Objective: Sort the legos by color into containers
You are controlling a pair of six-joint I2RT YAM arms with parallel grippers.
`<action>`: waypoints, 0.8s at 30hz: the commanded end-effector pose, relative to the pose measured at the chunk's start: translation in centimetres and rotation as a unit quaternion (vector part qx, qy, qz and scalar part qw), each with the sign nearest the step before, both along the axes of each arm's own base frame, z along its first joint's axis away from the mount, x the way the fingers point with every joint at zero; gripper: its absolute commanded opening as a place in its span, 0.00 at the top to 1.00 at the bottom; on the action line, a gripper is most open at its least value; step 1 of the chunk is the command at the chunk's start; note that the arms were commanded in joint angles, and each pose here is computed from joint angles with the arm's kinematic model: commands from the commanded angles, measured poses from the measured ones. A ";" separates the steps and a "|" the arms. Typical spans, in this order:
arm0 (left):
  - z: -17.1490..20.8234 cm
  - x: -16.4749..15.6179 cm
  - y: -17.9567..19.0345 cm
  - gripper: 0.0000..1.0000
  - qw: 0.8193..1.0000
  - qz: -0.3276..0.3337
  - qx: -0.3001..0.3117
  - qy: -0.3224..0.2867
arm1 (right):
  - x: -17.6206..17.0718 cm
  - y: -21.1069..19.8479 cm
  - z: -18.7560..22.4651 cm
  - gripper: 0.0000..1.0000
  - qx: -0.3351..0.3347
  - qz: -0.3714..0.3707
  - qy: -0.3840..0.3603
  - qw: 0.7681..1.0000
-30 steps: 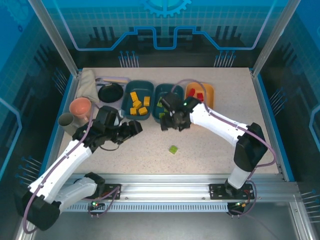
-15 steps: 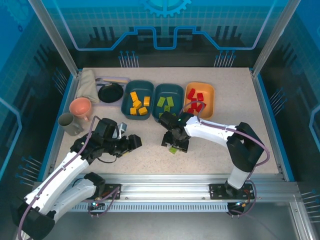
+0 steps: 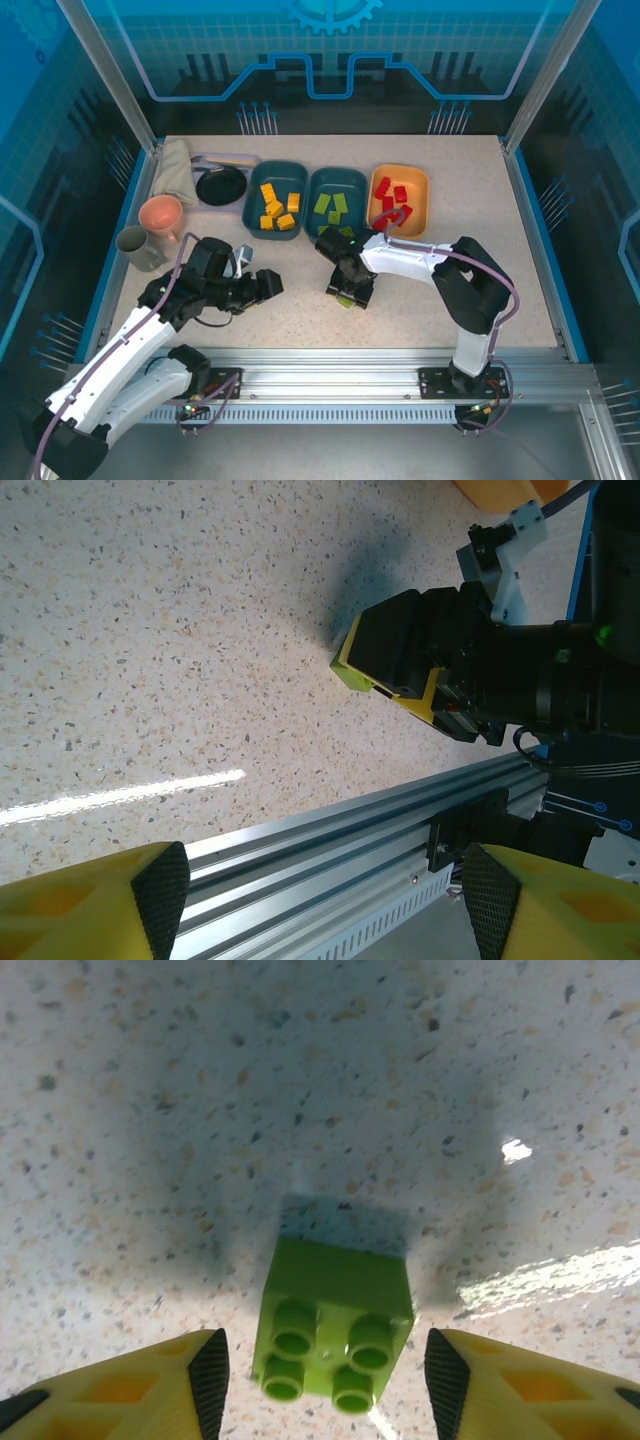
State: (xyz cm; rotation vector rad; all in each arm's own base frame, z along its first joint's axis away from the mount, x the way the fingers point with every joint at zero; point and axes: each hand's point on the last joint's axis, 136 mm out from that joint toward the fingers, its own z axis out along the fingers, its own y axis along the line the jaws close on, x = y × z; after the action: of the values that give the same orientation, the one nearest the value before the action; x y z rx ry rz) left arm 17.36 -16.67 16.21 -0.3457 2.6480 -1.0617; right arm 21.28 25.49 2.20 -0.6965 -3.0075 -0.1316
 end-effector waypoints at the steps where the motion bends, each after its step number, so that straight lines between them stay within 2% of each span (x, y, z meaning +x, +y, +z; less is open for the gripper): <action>1: 1.5 0.2 -0.6 0.24 1.000 -0.004 -0.017 -0.009 | -0.1 -0.6 -1.0 0.50 -0.010 -0.010 0.012 1.000; 9: 1.7 0.6 -0.6 0.24 1.000 0.001 -0.017 -0.014 | 0.3 -1.2 -0.7 0.71 -0.025 0.007 -0.003 1.000; 13: 2.6 1.5 -0.9 0.24 0.999 0.014 -0.027 -0.019 | 2.1 -1.6 2.7 0.73 -0.051 0.063 -0.061 0.995; 18: 5.5 5.2 -2.2 0.24 0.998 0.035 -0.031 -0.031 | 6.3 -2.4 8.0 0.73 -0.087 0.134 -0.150 0.976; 24: 8.0 11.9 -3.3 0.24 0.996 0.062 -0.043 -0.049 | 13.5 -1.6 11.1 0.73 -0.097 0.187 -0.209 0.955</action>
State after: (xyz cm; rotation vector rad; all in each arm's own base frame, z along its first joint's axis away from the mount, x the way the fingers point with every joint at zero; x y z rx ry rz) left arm 26.10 -19.81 22.59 -0.4331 2.5420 -1.1049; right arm 31.63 25.32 12.72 -0.2673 -3.4625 -0.1182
